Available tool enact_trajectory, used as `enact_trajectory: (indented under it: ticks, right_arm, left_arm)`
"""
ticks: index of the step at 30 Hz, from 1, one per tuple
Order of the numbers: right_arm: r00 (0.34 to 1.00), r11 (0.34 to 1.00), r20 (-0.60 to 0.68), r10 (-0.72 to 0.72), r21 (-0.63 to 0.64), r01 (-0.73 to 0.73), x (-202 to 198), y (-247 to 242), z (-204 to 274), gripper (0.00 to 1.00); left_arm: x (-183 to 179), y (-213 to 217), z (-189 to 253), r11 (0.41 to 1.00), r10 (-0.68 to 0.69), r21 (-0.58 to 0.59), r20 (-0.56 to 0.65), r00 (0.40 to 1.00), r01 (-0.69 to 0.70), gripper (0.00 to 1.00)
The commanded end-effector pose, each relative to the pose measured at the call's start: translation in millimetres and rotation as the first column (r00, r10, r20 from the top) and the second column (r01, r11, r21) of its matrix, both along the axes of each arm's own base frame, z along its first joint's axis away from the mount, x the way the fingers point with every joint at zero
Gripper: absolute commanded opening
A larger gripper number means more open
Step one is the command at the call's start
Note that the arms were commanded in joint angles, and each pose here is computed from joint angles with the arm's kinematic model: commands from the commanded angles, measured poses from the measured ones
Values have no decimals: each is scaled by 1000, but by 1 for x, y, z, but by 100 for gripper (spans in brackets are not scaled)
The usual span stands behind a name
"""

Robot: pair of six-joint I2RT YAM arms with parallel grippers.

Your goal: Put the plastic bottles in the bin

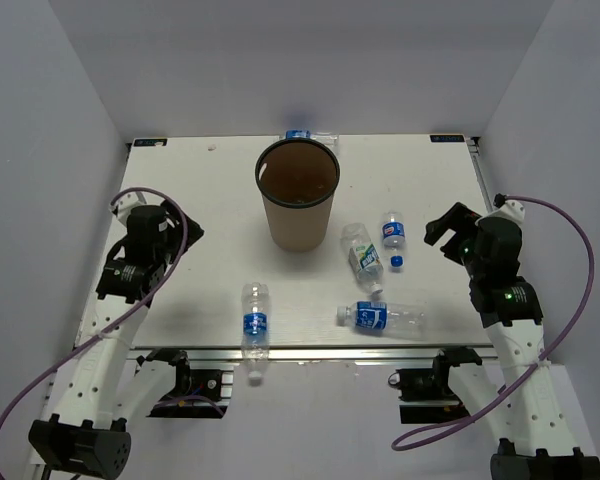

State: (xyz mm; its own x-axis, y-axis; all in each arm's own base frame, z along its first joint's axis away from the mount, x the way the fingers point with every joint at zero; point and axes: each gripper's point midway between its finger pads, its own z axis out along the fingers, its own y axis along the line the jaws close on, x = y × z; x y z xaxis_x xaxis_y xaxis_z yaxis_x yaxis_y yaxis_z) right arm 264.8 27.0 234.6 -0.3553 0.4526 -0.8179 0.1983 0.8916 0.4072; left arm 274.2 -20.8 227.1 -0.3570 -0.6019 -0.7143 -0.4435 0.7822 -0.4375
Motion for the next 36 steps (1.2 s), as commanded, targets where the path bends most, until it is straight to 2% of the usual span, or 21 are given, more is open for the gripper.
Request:
enact_trajectory:
  ticks: [1, 3, 5, 6, 7, 10, 14, 21, 28, 31, 33, 34, 35, 36]
  right_arm:
    - [996, 998, 72, 59, -11, -58, 5, 8, 15, 89]
    - [994, 997, 72, 81, -11, -81, 6, 11, 13, 89]
    - [993, 995, 58, 98, -17, -98, 6, 13, 7, 89]
    - [993, 995, 53, 104, -17, -103, 7, 14, 5, 89]
    - [993, 994, 49, 104, -21, -103, 7, 14, 4, 89]
    - [991, 991, 33, 133, -27, -132, 8, 17, 1, 89]
    - [971, 972, 39, 235, -12, -234, 7, 34, -1, 89]
    - [978, 978, 37, 207, -31, -206, 5, 28, -4, 89]
    - [975, 976, 41, 219, -31, -217, 4, 30, -5, 89]
    - [975, 976, 39, 217, -34, -215, 5, 29, -5, 89]
    - [977, 977, 37, 210, -36, -208, 6, 28, -6, 89]
    - [977, 977, 37, 210, -36, -208, 6, 28, -6, 89]
    - [977, 978, 37, 208, -36, -207, 6, 28, -6, 89]
    - [977, 978, 37, 208, -37, -207, 6, 28, -6, 89]
  left_arm:
    - [3, -27, -23, 989, -126, -80, -36, 991, 123, 98]
    - [2, -41, -40, 975, -192, -126, -50, 980, 185, 98]
    - [-2, -64, -48, 937, -285, -218, -31, 958, 272, 98]
    - [-11, -76, -67, 914, -335, -265, -59, 940, 308, 98]
    - [-14, -80, -74, 907, -350, -271, -66, 934, 321, 98]
    - [-29, -87, -104, 925, -338, -237, -157, 928, 297, 98]
    - [-52, -132, -127, 873, -467, -250, -181, 865, 419, 98]
    - [-70, -139, -170, 880, -473, -215, -332, 816, 423, 98]
    - [-92, -163, -191, 833, -552, -234, -365, 749, 501, 98]
    - [-100, -169, -199, 819, -570, -208, -401, 717, 535, 93]
    - [-95, -167, -195, 827, -551, -159, -422, 720, 539, 81]
    - [-92, -154, -196, 849, -501, -95, -457, 735, 520, 73]
    - [-88, -151, -194, 856, -480, -66, -465, 743, 512, 61]
    - [-78, -154, -181, 859, -476, -47, -443, 760, 510, 54]
